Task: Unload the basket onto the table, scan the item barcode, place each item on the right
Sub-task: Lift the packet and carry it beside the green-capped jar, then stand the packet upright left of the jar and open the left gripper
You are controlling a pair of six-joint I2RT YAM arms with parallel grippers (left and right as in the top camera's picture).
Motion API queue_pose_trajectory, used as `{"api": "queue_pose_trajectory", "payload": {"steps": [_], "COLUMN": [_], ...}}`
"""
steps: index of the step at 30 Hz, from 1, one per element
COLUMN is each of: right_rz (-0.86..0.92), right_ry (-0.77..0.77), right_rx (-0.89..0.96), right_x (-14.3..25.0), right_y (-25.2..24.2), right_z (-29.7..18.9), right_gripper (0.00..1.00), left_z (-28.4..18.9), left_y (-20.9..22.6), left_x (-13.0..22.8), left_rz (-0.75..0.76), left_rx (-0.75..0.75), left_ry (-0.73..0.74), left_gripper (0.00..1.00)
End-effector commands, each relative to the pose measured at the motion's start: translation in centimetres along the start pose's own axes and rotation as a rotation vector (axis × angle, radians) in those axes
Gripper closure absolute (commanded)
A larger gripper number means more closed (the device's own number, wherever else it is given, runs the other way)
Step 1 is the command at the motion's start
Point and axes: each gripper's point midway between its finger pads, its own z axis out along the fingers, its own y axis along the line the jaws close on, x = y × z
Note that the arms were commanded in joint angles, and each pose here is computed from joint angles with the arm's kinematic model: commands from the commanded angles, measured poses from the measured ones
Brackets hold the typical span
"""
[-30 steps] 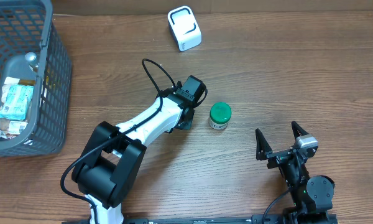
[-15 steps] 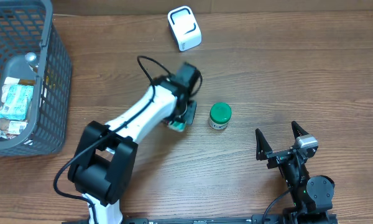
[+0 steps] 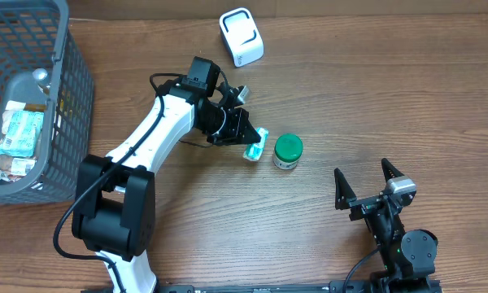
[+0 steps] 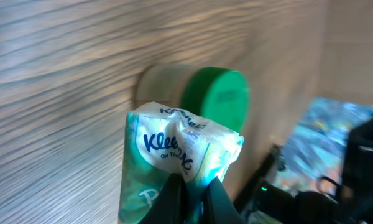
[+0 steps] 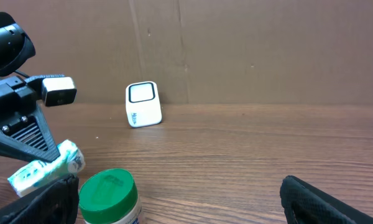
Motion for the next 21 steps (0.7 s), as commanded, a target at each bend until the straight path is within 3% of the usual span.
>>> {"api": "queue_pose_trajectory", "payload": {"steps": [1, 4, 21], "right_rz": [-0.001, -0.001, -0.001], "right_ry": [-0.003, -0.003, -0.003], "right_rx": [0.013, 0.013, 0.013], "right_x": [0.2, 0.2, 0.2], "right_y": [-0.3, -0.3, -0.3], "right_z": [0.0, 0.0, 0.0], "right_gripper": [0.0, 0.0, 0.0], "left_z": [1.5, 2.2, 3.7], "left_y": [-1.5, -1.0, 2.3], "left_x": [0.9, 0.6, 0.3], "left_rz": [0.008, -0.03, -0.146], "left_rx": [0.207, 0.264, 0.217], "left_ry": [0.06, 0.063, 0.049], "left_gripper": [0.96, 0.96, 0.95]}}
